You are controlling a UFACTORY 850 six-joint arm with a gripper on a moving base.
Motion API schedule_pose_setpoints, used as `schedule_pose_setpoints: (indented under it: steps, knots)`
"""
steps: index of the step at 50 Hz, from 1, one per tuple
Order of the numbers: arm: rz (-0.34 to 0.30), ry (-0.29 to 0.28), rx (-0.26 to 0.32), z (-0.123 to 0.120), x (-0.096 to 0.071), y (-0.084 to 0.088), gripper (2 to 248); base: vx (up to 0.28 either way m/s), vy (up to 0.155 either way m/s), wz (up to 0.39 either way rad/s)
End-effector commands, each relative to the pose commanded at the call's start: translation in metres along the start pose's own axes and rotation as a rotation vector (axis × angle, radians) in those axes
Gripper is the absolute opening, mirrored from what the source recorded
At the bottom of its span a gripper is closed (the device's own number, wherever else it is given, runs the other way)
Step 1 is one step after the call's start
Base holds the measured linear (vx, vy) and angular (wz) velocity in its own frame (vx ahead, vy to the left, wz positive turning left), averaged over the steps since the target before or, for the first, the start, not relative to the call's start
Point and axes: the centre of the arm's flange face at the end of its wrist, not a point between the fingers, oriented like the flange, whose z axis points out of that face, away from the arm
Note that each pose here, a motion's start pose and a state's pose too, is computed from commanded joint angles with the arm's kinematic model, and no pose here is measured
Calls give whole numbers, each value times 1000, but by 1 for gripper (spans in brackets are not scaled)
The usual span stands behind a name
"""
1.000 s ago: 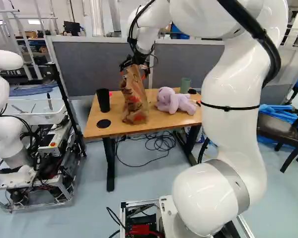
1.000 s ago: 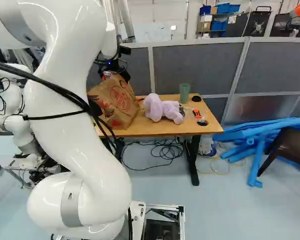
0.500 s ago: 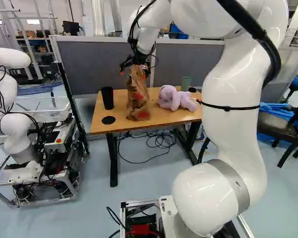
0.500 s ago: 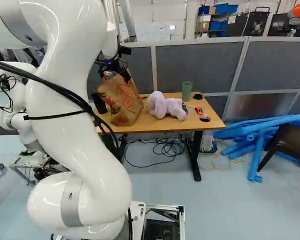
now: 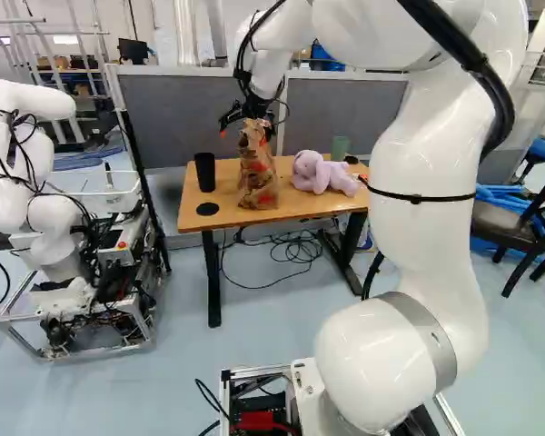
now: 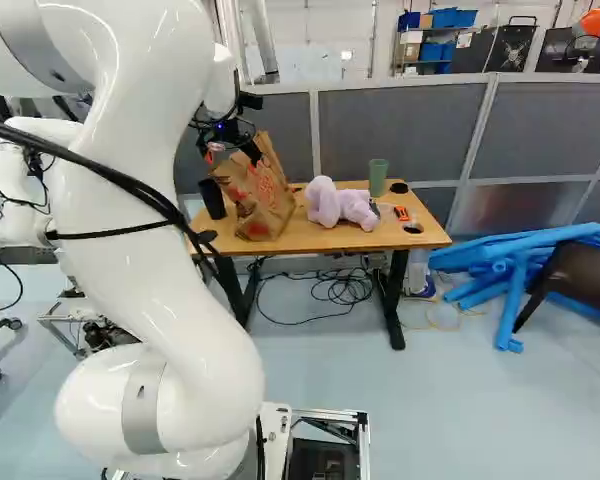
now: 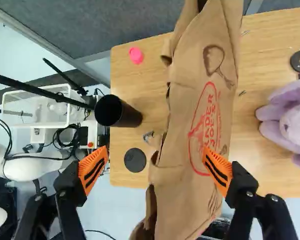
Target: Pick up the bag on the ground and place it on the table
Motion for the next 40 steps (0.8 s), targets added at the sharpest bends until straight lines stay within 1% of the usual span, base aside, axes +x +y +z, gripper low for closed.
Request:
schedule_pose_setpoints:
  steps: [10, 25, 30, 40]
  knots:
    - [0, 0, 0, 0, 0, 0, 247, -164, 40, -22]
    - [0, 0, 0, 0, 0, 0, 247, -188, 3, 17]
    - [0, 0, 0, 0, 0, 0, 247, -61, 3, 12]
    - [0, 0, 0, 0, 0, 0, 247, 8, -2, -3]
